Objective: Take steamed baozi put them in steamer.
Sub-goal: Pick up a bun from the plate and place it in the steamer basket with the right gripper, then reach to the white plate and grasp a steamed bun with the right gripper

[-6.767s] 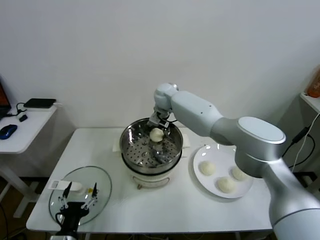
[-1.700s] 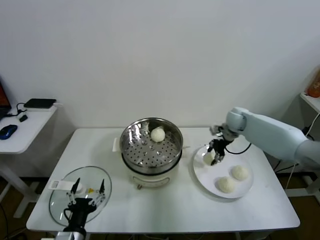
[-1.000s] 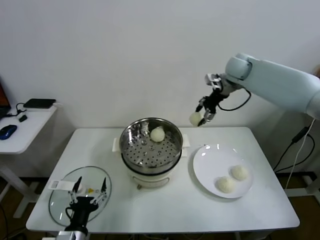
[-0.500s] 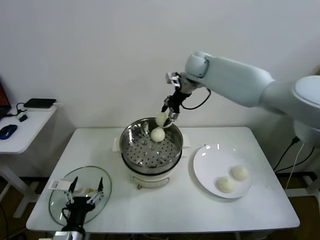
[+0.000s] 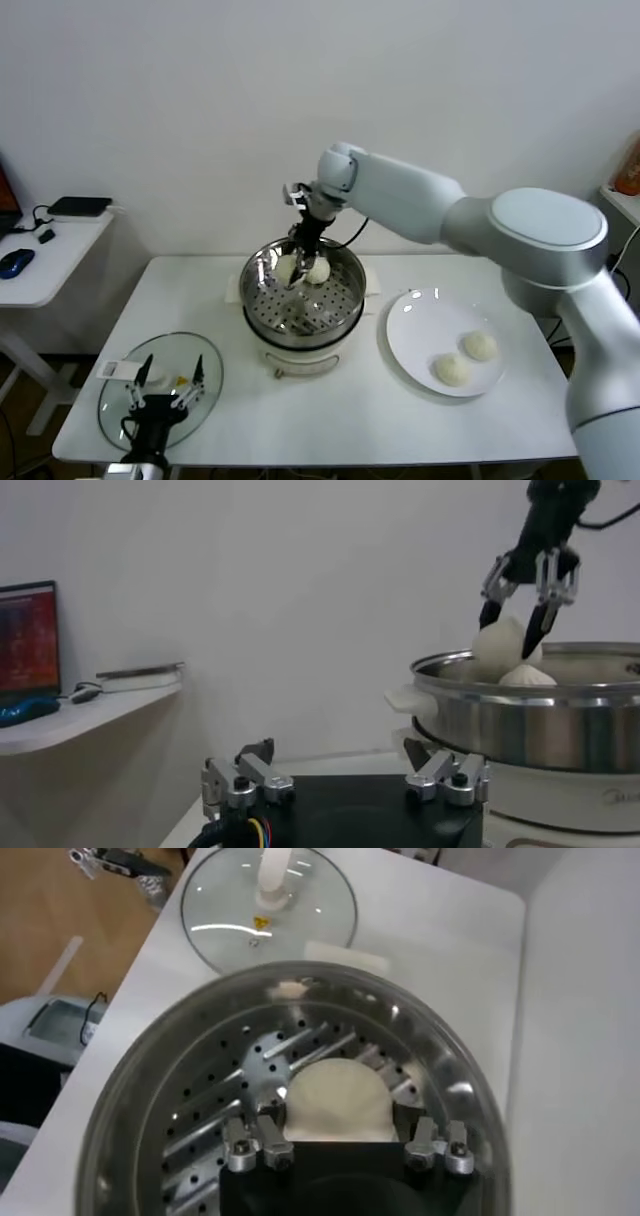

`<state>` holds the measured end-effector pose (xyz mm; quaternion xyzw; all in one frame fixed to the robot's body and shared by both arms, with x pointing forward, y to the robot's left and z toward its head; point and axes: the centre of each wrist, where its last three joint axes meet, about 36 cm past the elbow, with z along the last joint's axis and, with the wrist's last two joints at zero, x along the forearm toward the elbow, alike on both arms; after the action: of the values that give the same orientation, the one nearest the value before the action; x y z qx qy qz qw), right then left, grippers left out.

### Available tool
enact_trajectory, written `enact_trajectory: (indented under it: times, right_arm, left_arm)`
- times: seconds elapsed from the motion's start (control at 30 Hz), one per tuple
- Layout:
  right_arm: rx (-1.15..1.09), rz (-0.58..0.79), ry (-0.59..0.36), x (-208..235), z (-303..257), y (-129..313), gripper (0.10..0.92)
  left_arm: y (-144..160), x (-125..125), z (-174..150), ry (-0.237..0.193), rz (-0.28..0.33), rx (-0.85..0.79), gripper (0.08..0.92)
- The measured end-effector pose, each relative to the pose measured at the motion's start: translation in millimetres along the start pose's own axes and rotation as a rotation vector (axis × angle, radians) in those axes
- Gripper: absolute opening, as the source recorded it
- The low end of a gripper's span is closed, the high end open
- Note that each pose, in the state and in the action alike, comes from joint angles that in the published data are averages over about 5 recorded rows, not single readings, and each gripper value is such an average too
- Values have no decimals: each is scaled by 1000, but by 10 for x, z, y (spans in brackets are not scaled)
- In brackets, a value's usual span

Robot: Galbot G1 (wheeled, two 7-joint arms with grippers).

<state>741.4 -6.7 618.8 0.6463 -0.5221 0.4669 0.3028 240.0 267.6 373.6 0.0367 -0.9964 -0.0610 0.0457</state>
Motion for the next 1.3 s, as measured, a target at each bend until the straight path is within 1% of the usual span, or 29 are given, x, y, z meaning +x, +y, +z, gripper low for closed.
enact_trajectory:
  times: [0.43,0.53,0.7,0.87,1.1,1.3]
  right_arm:
    - [1,-7,3,-275,-31,-7,698]
    - [2,-6,5,-292,-14,-7,728]
    - [5,-7,12,-310,6,-1,809]
    - [6,-12,8,-305,21,7,822]
    - [21,-17,8,-89,60,8,823]
    - [53,-6,35,369,171,8,823]
  left_arm:
    - [29,11,6,3,-7,4,823]
    - [29,13,8,4,-7,5,823]
    - [35,23,18,7,-9,5,823]
    - [41,28,29,9,-10,4,823]
    - [33,23,26,8,-10,5,823]
    - [23,15,19,7,-9,5,823]
